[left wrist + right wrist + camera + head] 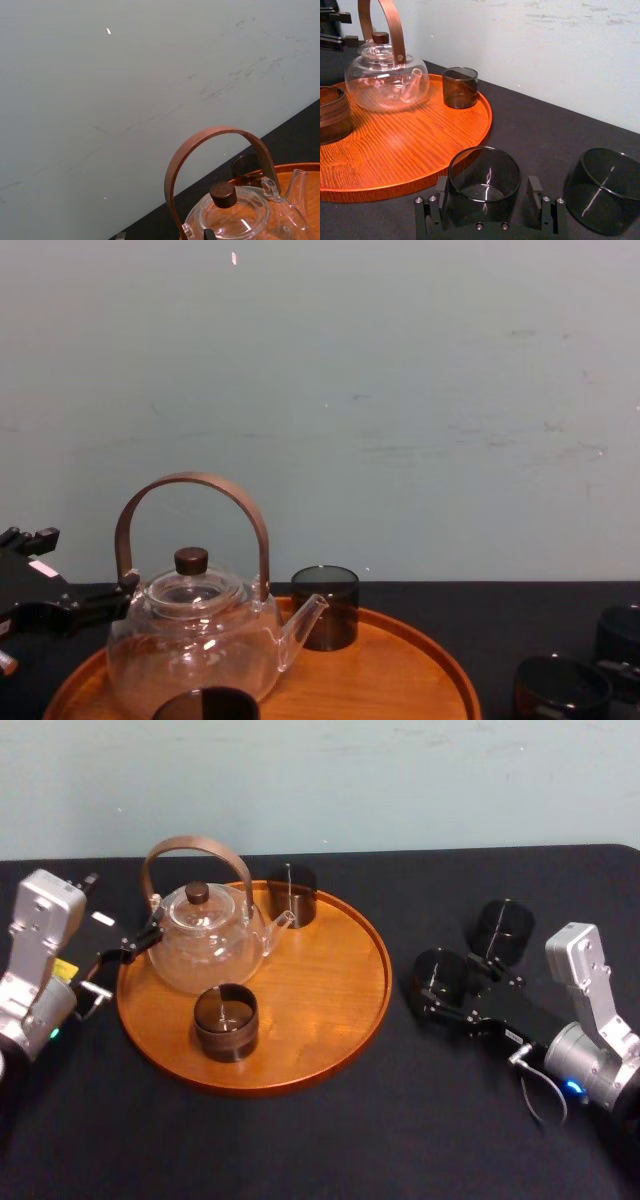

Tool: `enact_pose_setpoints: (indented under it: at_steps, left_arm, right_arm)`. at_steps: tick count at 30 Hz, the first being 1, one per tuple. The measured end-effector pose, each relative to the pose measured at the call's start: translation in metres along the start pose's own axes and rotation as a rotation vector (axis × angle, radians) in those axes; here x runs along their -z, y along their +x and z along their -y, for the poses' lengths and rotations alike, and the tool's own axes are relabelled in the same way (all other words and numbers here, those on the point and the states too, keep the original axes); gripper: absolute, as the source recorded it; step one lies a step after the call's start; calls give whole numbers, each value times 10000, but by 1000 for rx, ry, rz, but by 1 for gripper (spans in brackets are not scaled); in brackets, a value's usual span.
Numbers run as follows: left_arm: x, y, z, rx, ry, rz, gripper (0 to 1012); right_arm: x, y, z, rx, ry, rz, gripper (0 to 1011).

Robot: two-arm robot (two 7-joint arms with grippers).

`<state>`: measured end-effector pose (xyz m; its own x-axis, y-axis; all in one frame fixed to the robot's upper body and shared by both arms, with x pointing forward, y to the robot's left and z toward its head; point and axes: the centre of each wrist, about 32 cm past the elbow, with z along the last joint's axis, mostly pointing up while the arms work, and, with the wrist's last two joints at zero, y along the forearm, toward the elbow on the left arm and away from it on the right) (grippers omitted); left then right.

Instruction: Pick up the glass from the table and place it on the tray.

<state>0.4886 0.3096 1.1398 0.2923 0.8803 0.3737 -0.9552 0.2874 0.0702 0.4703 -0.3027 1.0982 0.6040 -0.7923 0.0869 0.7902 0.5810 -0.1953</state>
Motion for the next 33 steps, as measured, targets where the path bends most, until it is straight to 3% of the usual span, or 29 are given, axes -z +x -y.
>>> enact_pose_setpoints:
  at_steps: [14, 27, 33]
  left_arm:
    - [0, 0, 0, 0, 0, 0, 1009]
    - [0, 0, 0, 0, 0, 0, 1009]
    - [0, 0, 0, 0, 0, 0, 1010]
  right_arm:
    - [34, 75, -173, -43, 22, -10, 1002]
    - [30, 70, -164, -40, 23, -10, 1003]
    - [28, 68, -161, -38, 23, -10, 905]
